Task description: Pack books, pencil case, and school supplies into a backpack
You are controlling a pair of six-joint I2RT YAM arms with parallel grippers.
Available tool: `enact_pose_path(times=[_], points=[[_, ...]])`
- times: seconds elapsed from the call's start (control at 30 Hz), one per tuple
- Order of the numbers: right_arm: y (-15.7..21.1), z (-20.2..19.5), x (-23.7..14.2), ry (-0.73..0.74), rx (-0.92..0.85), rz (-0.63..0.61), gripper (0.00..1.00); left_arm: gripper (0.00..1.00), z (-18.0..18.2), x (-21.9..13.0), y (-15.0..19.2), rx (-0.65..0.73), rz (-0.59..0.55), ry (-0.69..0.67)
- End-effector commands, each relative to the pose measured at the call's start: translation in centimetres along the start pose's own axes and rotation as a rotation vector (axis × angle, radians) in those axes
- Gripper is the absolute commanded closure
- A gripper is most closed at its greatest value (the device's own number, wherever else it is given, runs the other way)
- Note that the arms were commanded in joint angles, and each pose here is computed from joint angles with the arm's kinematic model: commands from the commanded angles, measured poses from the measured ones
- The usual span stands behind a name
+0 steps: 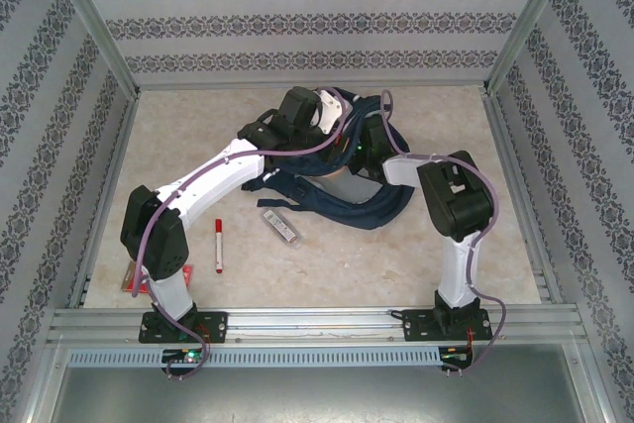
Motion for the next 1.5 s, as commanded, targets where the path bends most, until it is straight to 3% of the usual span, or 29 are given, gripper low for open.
enact_pose_path(times=[0.0, 0.17, 0.2, 0.27, 0.43, 0.67, 0.9, 1.17, 1.23, 1.33, 1.47], points=[[0.6, 1.2, 2.2, -0.082, 0.018, -0.027, 1.00, 1.00, -4.5, -3.7, -4.1, 0.093, -0.193, 0.201], [-0.2, 4.7, 2.0, -0.231, 0.000, -0.032, 1.00, 1.00, -3.9, -4.0, -3.8, 0.090, -0.191, 0.184], [-0.2, 5.3, 1.4, -0.228, -0.008, -0.018, 0.91, 1.00, -3.5, -4.2, -3.9, 0.079, -0.197, 0.177], [-0.1, 5.3, -0.1, -0.194, -0.016, -0.008, 0.80, 1.00, -2.8, -4.5, -3.9, 0.055, -0.209, 0.164], [0.2, 3.6, -4.2, -0.104, -0.025, 0.016, 0.71, 1.00, -2.2, -4.9, -3.7, 0.041, -0.224, 0.148], [1.0, 0.5, -6.7, -0.004, -0.027, 0.046, 0.68, 1.00, -2.1, -4.9, -3.3, 0.037, -0.217, 0.155], [0.8, -1.2, -5.4, 0.070, -0.048, 0.034, 0.63, 1.00, -2.2, -5.0, -3.3, 0.038, -0.214, 0.159], [0.3, -1.3, -2.9, 0.056, -0.050, 0.054, 0.74, 1.00, -2.3, -5.0, -3.2, 0.043, -0.208, 0.168], [0.2, -1.3, -2.6, 0.056, -0.054, 0.049, 0.78, 1.00, -2.4, -5.0, -3.2, 0.047, -0.207, 0.171], [0.2, -0.9, -2.1, 0.037, -0.065, 0.055, 0.92, 1.00, -2.4, -4.8, -3.2, 0.049, -0.205, 0.175], [0.1, -0.1, -2.0, 0.016, -0.086, 0.045, 0.95, 1.00, -2.4, -4.6, -3.2, 0.051, -0.198, 0.182]])
Point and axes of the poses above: each hand's point on the last joint's axis, 136 mm out from that joint toward the fingers, its own x axis out along the fingers, its own z axis along the line the jaws close on, y = z × x, the point moved 6 cm from there along -x, back along the fingers, and after that the axes turned 13 degrees about -x, right-handed, at the moved point
